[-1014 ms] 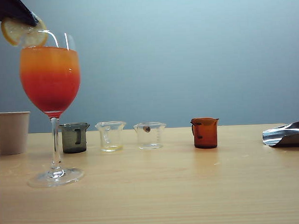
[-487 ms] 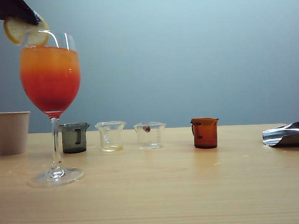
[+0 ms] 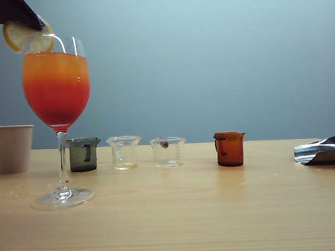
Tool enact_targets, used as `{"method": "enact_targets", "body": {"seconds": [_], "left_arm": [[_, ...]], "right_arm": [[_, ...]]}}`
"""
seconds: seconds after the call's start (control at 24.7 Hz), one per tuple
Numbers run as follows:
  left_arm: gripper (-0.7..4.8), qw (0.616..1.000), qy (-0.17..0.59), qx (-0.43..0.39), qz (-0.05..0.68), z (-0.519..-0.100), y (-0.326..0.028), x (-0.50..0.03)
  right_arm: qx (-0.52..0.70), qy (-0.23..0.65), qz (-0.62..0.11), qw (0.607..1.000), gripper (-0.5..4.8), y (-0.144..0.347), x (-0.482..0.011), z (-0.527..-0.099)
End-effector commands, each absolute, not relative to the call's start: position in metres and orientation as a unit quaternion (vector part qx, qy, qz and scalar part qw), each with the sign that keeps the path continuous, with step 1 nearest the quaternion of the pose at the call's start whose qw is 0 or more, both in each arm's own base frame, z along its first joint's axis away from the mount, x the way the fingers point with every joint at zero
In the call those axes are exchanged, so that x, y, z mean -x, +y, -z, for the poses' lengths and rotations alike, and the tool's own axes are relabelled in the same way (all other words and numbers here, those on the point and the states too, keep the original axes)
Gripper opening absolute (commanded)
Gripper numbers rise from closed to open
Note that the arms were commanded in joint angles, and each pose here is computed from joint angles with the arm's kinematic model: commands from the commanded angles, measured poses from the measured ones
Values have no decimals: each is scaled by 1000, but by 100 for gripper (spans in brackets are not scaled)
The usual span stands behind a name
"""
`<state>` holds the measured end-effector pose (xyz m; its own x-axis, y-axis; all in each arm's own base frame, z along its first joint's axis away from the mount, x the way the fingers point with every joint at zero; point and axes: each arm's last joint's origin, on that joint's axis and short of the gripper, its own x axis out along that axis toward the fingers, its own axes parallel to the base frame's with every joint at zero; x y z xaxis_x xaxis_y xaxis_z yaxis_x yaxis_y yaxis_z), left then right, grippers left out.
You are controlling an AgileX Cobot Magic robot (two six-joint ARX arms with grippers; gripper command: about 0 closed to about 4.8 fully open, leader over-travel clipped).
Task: Pick up the lemon slice from the paper cup on the left and carefully insert it into the rim of the goblet.
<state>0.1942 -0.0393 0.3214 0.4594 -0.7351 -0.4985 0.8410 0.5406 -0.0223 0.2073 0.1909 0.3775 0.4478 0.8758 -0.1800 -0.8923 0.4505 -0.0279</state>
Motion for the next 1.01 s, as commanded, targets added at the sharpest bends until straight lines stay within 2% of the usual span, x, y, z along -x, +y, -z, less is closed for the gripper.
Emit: {"method": "enact_targets", "body": {"seconds": [0.04,0.24,0.28,0.32,0.37,0.49,0.57,0.81,1.01], "left_arm": [[-6,847,226,-117,467,-323,-39,-194],[-4,847,226,-117,467,-323,-39,-194],[7,847,226,-117,467,-323,-39,-194],[62,847,226,-117,467,-323,-39,-194],[91,847,226,-117,467,-323,-39,-194],[100,848,224,-117,467,-324,-39,-193],[129,848,222,-118,467,-324,-39,-192],[132,849,217,-120,466,-326,-39,-190],[161,850,214,-121,466,-326,-39,-190]], "right_arm": [[58,57,-522,849,-5,191,-207,-381],[58,57,-522,849,-5,191,-207,-381],[58,57,-522,849,-5,191,-207,-381],[58,57,-522,849,-5,191,-207,-381],[58,57,-522,849,-5,191,-207,-381],[58,57,-522,849,-5,191,-207,-381],[58,57,-522,849,-5,191,-207,-381],[58,57,-522,849,-5,191,-207,-381],[58,57,-522,849,-5,191,-207,-381]]}}
